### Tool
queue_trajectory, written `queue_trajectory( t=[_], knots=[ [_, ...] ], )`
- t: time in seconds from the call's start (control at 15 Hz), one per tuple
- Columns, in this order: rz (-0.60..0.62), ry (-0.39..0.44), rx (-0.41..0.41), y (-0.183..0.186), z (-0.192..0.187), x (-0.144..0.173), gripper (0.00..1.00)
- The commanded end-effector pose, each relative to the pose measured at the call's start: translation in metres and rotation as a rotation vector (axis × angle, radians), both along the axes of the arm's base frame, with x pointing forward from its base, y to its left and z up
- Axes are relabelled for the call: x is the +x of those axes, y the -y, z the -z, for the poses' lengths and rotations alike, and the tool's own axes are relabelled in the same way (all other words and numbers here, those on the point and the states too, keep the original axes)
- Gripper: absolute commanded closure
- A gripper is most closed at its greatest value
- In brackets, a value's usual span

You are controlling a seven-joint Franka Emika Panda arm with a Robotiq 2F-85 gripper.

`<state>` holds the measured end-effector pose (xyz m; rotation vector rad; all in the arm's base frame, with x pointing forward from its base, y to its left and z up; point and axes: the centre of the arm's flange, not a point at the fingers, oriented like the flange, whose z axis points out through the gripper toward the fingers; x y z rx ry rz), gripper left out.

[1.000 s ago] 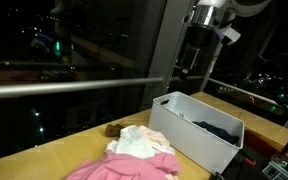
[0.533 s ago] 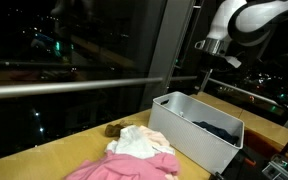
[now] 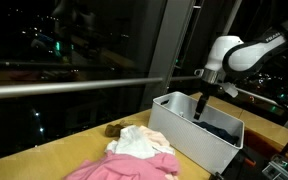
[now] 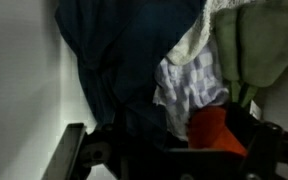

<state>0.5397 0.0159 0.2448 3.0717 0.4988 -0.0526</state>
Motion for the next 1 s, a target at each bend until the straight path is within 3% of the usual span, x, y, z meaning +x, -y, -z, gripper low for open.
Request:
queue_trajectory(
  t=[0.0,0.47,0.8,0.87,0.93],
  knots=[
    [-0.004,-0.017,0.020,0.000,0.047,-0.009,0.00],
    [-0.009,-0.090,0.026,-0.007,0.122,-0.040,0.00],
    [0.001,-0.127,0.056,-0.011,0.147,-0.046,0.00],
    [0.006,-0.130,0.059,-0.012,0.149,-0.046,0.25],
    [0.009,-0.130,0.062,-0.011,0.148,-0.046,0.26]
  ],
)
